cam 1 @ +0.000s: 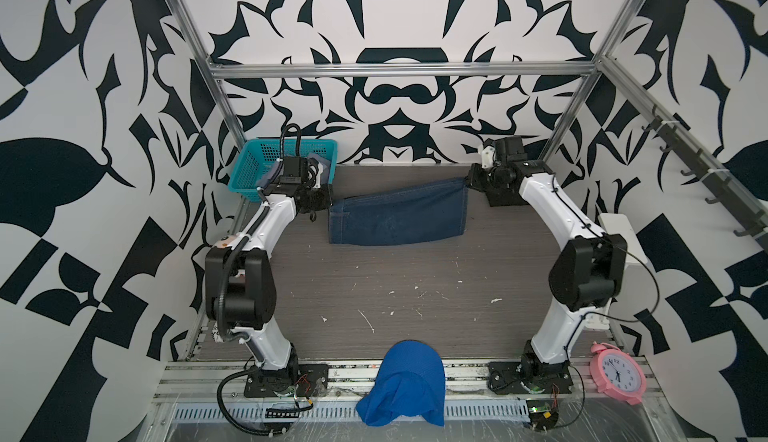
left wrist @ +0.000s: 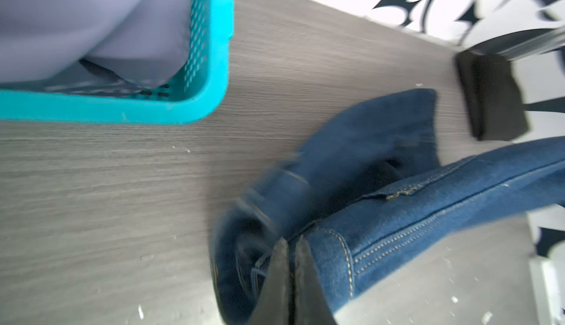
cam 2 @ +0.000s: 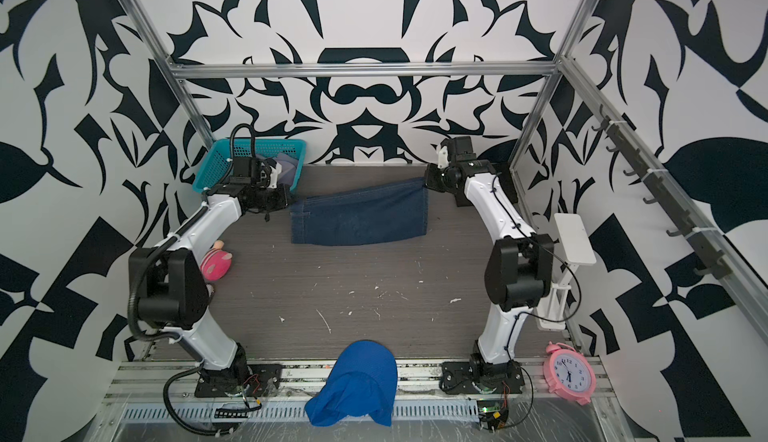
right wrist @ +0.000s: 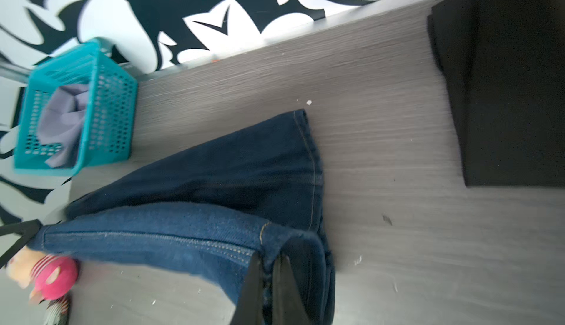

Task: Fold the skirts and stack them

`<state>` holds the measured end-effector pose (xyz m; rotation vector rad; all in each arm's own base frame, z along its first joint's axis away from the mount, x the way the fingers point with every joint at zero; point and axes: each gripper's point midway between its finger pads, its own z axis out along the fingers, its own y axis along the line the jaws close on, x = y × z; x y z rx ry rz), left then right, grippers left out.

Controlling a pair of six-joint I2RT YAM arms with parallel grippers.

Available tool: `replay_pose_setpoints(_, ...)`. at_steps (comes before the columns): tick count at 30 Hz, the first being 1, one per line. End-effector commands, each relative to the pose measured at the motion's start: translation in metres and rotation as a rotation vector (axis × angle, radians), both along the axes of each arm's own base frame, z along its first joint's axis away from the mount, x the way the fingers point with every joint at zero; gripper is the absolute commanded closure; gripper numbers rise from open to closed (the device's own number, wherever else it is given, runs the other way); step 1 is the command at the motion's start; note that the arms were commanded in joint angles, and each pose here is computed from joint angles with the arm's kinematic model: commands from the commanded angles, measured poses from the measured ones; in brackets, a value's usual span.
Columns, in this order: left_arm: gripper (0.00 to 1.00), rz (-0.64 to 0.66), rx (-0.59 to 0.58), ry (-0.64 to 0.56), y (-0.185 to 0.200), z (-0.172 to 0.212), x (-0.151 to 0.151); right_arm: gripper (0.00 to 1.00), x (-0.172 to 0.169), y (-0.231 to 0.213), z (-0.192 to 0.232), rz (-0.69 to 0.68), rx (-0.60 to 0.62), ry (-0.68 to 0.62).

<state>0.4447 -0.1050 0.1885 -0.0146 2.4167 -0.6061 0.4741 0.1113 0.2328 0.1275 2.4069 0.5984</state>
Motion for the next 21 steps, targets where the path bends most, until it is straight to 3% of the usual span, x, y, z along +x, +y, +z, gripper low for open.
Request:
replay_pose_setpoints(1, 1.00, -0.026, -0.067, -0.074, -0.005, 0.035, -0.021, 1.00, -0.028, -0.005, 0.057, -0.005, 0.033, -0.162)
replay_pose_setpoints(7, 1.00, 0.011, -0.114, -0.135, -0.002, 0.049, -0.056, 1.00, -0.065, -0.012, 0.095, -0.018, 0.037, -0.262)
replay_pose_setpoints(21, 1.00, 0.153, -0.065, -0.062, 0.035, 0.002, -0.027, 1.00, -0.002, 0.002, 0.076, 0.000, 0.072, -0.227)
